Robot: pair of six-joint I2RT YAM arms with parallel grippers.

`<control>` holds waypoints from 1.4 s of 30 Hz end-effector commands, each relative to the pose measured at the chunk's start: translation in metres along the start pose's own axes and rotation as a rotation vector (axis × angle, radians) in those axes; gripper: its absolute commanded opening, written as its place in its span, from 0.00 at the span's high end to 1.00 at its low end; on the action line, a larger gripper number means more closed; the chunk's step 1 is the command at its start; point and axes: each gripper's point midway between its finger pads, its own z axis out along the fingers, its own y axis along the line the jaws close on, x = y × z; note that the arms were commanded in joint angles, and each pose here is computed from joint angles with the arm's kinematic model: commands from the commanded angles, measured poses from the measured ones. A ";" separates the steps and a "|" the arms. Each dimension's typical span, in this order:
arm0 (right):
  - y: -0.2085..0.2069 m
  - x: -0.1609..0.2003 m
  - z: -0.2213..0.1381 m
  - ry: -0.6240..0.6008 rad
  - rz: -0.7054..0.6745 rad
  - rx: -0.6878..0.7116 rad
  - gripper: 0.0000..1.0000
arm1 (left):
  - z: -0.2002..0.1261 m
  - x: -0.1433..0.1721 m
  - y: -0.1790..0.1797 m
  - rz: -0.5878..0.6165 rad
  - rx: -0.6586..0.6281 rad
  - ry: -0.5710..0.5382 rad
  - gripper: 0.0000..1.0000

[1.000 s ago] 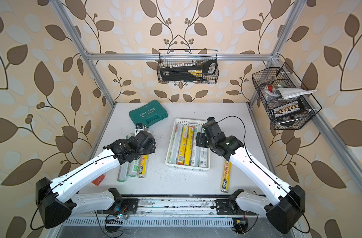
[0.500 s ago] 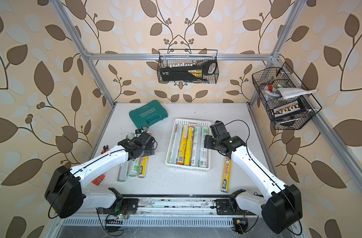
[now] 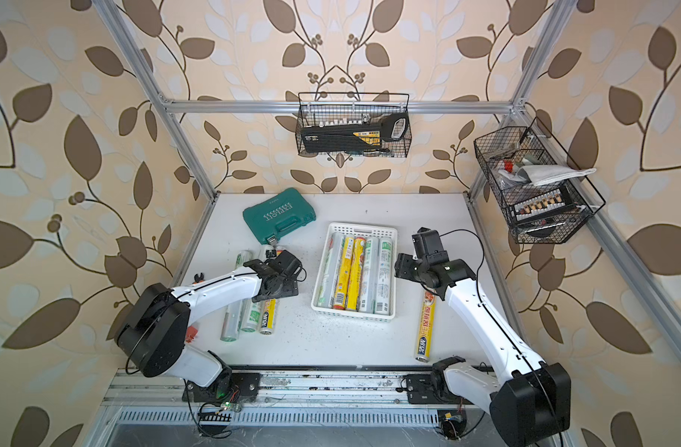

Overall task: Put the plastic wrap into the basket
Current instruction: Pick up the plastic wrap from the center of the board.

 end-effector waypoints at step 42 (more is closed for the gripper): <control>0.004 0.012 0.001 0.080 -0.001 -0.052 0.31 | 0.026 0.016 -0.023 0.009 0.082 0.079 0.36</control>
